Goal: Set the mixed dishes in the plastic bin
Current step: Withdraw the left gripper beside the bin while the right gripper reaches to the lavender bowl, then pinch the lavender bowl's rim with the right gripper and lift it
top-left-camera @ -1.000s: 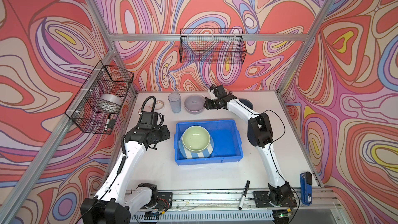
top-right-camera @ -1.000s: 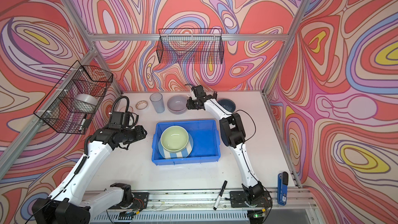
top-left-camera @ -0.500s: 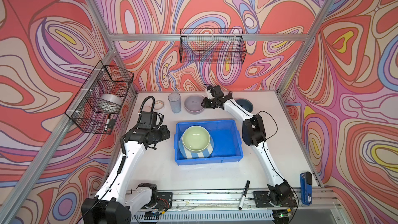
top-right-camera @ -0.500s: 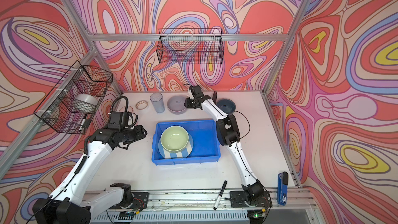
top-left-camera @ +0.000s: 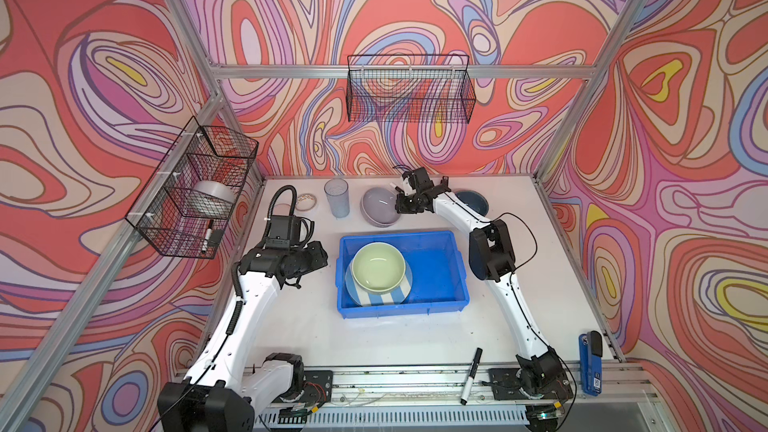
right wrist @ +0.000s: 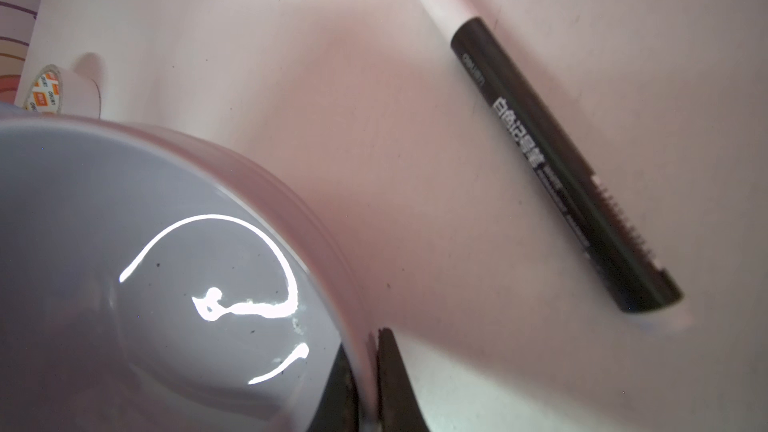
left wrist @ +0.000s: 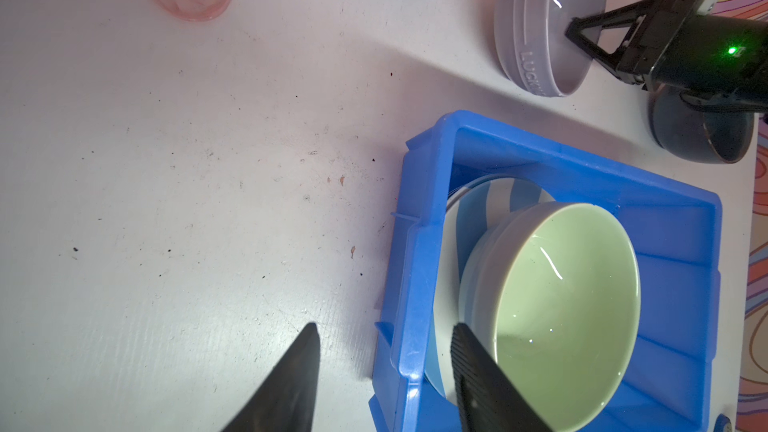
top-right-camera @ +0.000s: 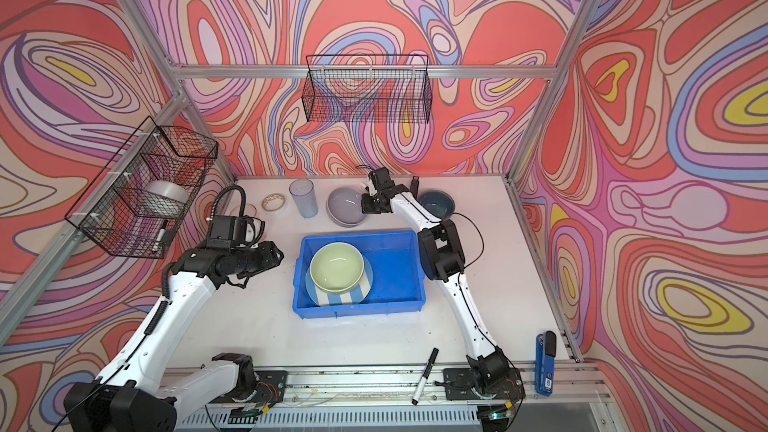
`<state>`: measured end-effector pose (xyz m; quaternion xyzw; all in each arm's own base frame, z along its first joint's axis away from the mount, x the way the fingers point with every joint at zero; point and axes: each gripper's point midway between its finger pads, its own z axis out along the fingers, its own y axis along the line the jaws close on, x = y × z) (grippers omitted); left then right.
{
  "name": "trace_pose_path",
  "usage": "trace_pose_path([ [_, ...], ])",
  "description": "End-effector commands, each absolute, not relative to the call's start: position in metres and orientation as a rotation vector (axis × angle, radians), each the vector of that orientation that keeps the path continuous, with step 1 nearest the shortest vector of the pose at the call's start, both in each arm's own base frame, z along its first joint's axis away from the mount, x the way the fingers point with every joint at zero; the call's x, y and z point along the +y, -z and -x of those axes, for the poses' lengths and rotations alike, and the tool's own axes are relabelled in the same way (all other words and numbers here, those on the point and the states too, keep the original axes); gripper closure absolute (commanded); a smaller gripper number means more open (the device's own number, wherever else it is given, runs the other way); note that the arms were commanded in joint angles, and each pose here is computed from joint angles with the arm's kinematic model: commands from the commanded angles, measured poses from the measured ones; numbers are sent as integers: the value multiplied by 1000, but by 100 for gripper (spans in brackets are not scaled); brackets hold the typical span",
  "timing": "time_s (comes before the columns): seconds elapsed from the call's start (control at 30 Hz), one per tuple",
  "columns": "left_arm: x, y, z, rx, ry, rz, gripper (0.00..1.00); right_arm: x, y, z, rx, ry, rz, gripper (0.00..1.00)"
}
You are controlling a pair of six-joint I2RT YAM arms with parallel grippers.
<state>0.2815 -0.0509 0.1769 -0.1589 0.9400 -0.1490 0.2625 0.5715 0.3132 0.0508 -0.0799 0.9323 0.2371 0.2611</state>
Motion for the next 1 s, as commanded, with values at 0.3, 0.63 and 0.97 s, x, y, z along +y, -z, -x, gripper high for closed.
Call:
trace_pose_path([
  [0.3,-59,-176,-283,2545,465,377,46,314,-173,-552,2348,-720,271,100],
  [0.63,-66,-179,-284,2542,510,326,46,303,-229,-531,2298,-673,381,100],
  [0.97,-67,-180,-286,2537,520,318,47,300,-272,-462,2331,-513,674,100],
])
